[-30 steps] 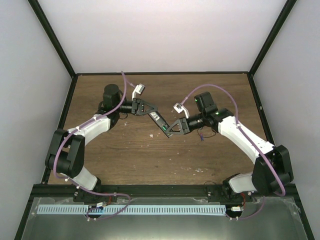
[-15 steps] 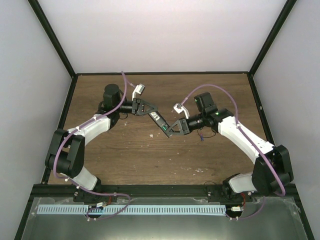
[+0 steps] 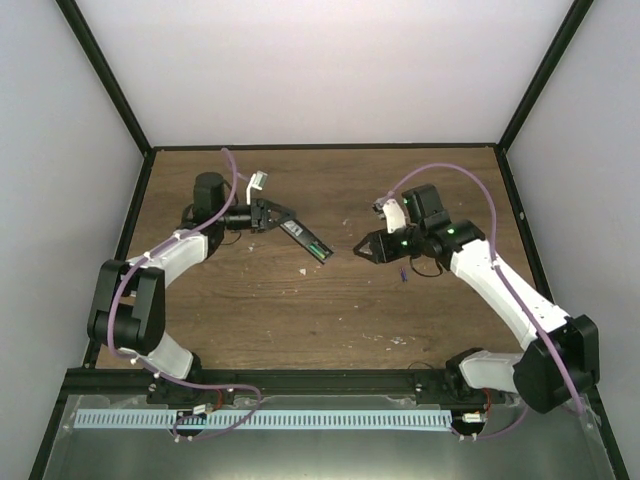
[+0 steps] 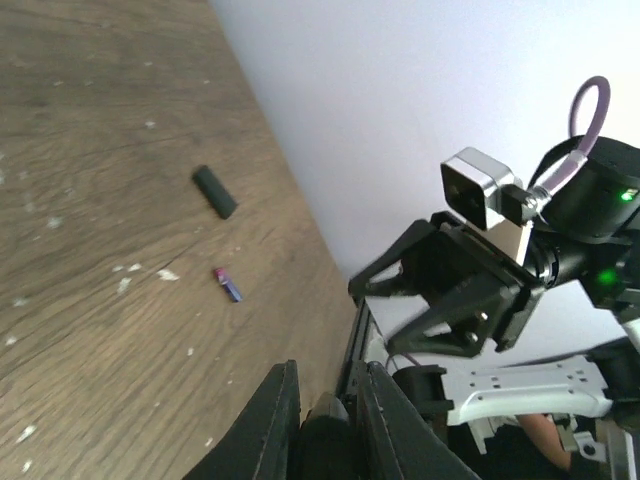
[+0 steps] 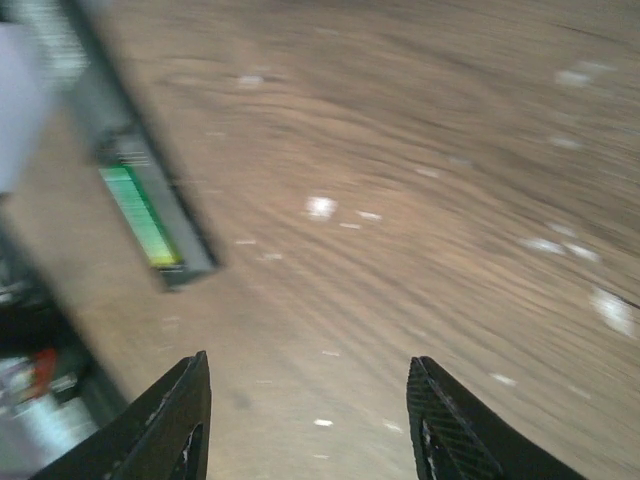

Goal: Load the batteries into the remote control

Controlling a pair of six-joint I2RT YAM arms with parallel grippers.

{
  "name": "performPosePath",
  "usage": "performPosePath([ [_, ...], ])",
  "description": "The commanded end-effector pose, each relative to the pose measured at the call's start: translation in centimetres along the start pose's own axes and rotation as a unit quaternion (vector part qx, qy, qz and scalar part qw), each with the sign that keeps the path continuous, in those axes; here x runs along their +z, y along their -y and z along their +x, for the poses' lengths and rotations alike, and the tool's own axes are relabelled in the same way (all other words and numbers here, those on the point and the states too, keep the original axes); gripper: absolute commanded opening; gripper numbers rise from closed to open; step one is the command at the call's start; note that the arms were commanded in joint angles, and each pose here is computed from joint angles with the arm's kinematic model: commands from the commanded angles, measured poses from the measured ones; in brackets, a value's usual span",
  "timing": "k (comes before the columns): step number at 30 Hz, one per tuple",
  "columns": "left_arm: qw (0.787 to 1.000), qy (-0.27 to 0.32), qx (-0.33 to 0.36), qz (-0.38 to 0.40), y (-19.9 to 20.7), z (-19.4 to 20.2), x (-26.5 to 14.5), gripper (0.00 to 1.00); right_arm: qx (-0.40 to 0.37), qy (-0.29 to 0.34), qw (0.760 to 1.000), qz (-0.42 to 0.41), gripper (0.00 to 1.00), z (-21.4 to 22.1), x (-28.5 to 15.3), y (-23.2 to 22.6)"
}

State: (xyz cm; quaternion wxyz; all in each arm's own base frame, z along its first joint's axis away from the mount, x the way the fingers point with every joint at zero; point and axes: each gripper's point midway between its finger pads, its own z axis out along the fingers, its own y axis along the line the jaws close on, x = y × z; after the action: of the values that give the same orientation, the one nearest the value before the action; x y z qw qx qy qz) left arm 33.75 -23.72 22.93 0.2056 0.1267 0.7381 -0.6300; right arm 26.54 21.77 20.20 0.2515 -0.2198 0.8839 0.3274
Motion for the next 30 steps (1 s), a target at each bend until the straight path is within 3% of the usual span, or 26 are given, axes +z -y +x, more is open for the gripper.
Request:
performPosePath([
  [1, 0.999, 0.003, -0.004, -0.039, -2.0, 1.3, -0.5, 0.00, 0.048, -0.051, 0.970, 0.232, 0.47, 2.4, -1.5, 8.9],
  [16, 0.999, -0.001, -0.001, -0.043, -2.0, 1.3, -0.5, 0.00, 0.091, -0.162, 0.940, 0.285, 0.36, 6.3, 1.4, 14.4],
  [30, 0.999, -0.007, 0.007, -0.045, -1.6, 1.7, -0.7, 0.00, 0.099, -0.228, 0.920, 0.304, 0.37, 8.1, 2.7, 16.5],
])
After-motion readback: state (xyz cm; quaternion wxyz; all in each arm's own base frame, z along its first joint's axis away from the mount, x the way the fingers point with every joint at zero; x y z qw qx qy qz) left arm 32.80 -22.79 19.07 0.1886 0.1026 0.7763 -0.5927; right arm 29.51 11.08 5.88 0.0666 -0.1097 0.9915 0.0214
